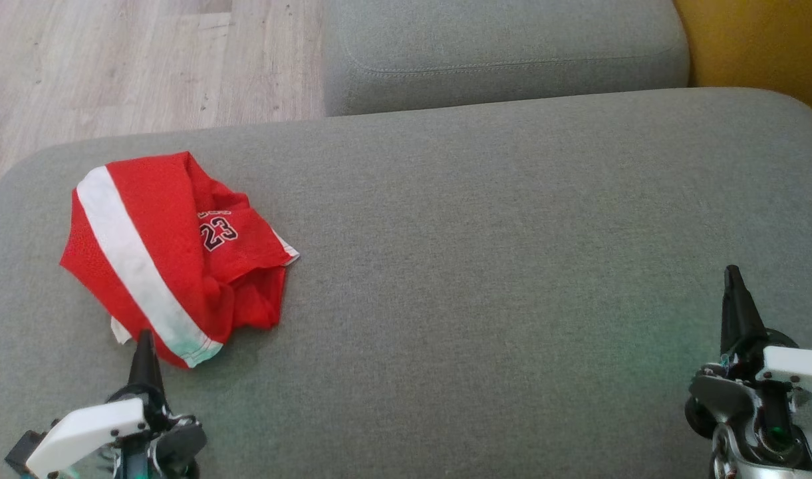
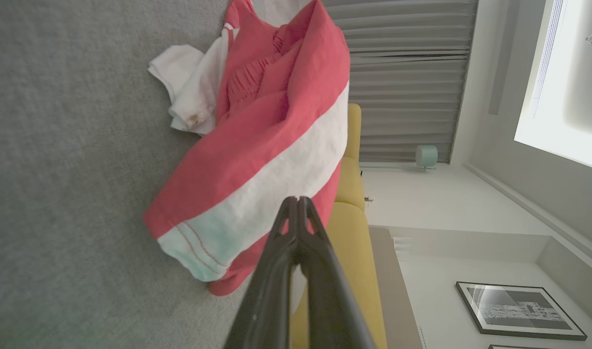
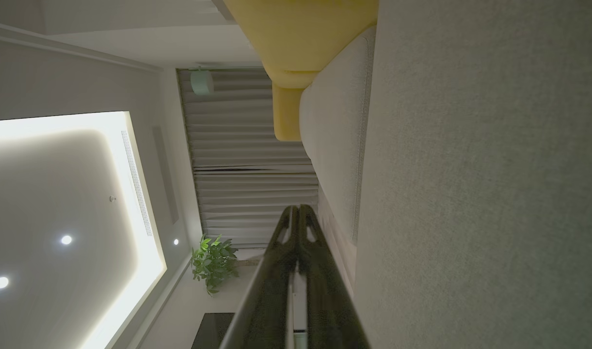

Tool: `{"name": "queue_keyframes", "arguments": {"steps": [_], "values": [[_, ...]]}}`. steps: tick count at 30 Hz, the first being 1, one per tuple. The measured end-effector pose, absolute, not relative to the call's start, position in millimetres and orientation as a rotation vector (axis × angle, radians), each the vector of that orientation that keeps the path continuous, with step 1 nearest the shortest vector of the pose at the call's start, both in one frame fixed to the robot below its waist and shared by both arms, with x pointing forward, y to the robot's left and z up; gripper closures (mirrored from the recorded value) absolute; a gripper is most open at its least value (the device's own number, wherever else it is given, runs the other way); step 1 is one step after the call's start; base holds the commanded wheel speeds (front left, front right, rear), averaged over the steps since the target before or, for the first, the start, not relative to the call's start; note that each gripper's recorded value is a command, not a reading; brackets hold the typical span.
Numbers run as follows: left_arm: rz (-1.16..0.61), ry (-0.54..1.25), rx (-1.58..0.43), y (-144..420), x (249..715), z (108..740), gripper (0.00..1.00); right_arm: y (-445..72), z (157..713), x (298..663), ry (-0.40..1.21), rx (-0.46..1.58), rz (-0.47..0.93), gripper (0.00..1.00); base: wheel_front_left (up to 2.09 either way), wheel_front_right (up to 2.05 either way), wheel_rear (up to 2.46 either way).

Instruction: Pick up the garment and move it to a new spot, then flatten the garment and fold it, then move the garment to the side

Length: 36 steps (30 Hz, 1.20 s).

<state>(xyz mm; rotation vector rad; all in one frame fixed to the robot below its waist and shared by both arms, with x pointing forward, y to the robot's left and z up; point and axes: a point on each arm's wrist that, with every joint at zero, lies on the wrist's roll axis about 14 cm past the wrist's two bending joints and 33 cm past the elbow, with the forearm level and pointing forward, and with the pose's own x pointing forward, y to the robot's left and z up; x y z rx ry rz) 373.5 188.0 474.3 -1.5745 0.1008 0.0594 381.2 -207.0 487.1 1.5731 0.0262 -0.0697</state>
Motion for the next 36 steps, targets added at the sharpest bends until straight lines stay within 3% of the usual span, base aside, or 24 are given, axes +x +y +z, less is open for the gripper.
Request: {"name": "queue_keyframes", "arguments": {"steps": [36], "values": [[0.059,0.101,-1.575,188.0,373.5,474.3,1.0,-207.0,487.1,381.2,0.026,1.573,-0.07,1.0,0.0,0.0,0.0]]}}
